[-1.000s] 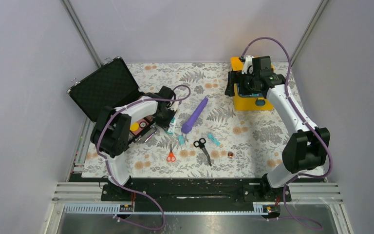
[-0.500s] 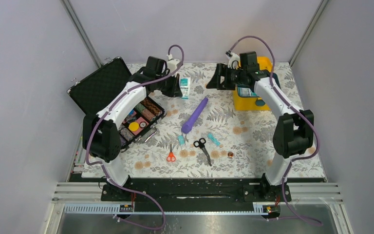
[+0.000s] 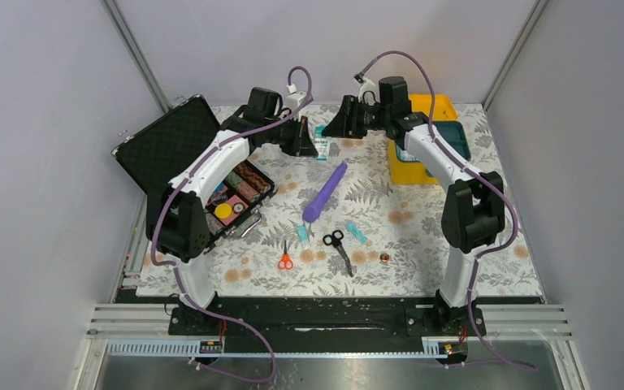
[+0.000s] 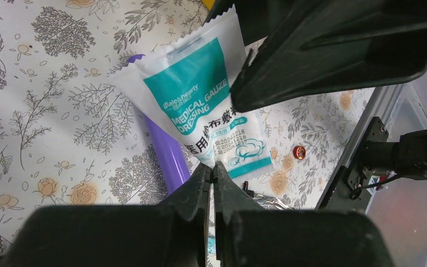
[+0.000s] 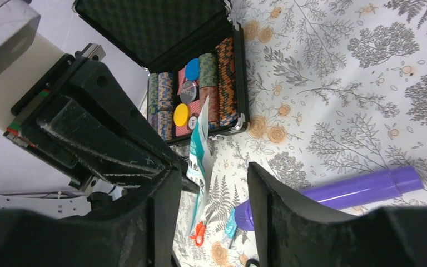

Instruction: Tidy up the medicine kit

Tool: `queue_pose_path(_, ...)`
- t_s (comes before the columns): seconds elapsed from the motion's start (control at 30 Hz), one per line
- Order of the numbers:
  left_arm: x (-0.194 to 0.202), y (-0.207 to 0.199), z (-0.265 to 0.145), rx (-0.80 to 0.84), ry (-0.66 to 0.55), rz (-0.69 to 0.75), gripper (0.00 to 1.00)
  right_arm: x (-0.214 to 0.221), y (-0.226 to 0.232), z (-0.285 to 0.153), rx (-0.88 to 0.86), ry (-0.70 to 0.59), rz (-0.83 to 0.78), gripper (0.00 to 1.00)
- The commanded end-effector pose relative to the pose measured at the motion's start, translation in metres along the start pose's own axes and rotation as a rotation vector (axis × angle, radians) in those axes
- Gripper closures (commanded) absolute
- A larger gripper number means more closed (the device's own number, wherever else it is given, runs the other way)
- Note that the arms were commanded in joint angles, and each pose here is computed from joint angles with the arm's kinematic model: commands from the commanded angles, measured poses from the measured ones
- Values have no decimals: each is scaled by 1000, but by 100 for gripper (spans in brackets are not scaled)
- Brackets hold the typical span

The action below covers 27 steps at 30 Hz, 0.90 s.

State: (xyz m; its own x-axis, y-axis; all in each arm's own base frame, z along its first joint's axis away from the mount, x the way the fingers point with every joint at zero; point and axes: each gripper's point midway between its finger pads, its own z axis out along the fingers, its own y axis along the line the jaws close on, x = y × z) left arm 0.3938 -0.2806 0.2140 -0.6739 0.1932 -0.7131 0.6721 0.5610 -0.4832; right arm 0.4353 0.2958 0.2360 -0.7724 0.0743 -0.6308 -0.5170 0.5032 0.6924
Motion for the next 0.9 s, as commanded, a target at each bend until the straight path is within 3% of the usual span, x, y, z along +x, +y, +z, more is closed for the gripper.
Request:
queue_pose_path(0.0, -19, -16, -8, 56, -61, 49, 100, -16, 21, 7, -59, -30, -42, 53)
queue_pose_path(0.2, -17, -14, -7, 46, -58, 43, 100, -17, 13, 7, -15, -32, -63, 98)
queue_pose_path(0.23, -17, -13, -7, 37, -57, 37, 96, -17, 14, 5, -11, -31, -71, 100)
queue_pose_path(0.33, -15, -1, -7, -25, -51, 14, 66, -21, 17, -11, 3, -34, -139, 100)
queue_pose_path(0.43, -15, 6, -12, -60, -57, 0, 50, -27, 7, -51, 41, -25, -218, 100)
queue_pose_path(0.63, -13, 15, -23, -96, -74, -12, 46, -20, -27, -151, 151, 104, -499, 100)
queue_pose_path(0.87, -16, 18, -26, -102, -87, -10, 46, 3, -81, -223, 365, 484, -911, 100)
